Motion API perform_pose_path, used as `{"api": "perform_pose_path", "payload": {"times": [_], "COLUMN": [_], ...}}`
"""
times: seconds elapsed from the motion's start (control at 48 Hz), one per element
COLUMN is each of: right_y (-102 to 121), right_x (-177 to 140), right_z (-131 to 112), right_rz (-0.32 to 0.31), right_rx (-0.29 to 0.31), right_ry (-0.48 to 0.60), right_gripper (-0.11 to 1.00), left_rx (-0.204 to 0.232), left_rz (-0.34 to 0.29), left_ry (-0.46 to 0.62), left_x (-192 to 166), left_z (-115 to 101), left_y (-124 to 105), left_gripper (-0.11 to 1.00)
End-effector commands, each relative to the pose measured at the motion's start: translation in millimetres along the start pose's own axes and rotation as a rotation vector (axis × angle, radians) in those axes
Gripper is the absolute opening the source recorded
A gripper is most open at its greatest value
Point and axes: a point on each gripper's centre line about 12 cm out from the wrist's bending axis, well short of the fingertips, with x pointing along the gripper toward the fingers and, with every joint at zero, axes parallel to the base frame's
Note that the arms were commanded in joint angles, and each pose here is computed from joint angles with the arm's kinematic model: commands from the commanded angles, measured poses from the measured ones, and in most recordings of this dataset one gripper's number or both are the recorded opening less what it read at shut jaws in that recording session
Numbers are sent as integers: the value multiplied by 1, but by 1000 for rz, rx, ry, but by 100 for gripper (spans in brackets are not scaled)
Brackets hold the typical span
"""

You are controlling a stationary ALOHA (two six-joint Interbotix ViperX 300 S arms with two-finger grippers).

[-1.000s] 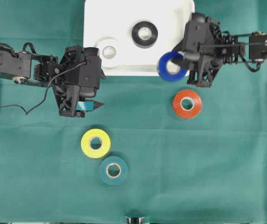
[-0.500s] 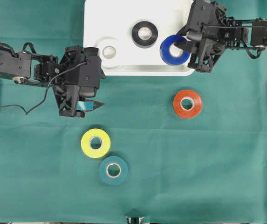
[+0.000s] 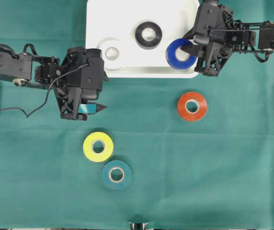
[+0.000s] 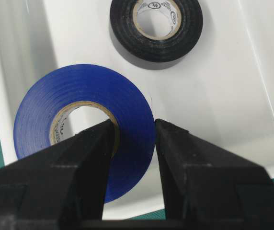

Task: Put the tape alternately from left to right into the white case.
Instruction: 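Lift the blue roll and carry it into the white tray, then release the blue roll and move the right gripper over the red roll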

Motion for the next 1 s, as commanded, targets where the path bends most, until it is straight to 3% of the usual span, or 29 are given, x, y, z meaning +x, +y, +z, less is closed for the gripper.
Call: {"api": "perform_pose_path", "payload": {"times": [0.0,0.125,0.167,0.271,0.437,0.771,0.979], "right_y": [0,0,0,0,0,0,12], "right_x": [-3,-3,-3,-3,-3,-3,-3], "right_z": [8,8,7,4,1,1,0], "right_rz": [6,5,5,5,5,4,31], "right_rx": [1,1,1,1,1,4,-19], "right_ry": [-36,-33,-31,-25,-17,-16,-18], "right_gripper": [1,2,7,30,79,77,77], "left_rx": [2,2,1,2,2,1,1], "left_rz": [0,0,0,0,0,0,0], "left_ry": [-31,-31,-31,-29,-31,-32,-31], "left_x": [-4,-4,-4,-4,-4,-4,-4], "left_z": [9,9,9,8,9,9,9], "left_y": [0,0,0,0,0,0,0], "left_gripper": [93,93,93,93,93,93,93]}}
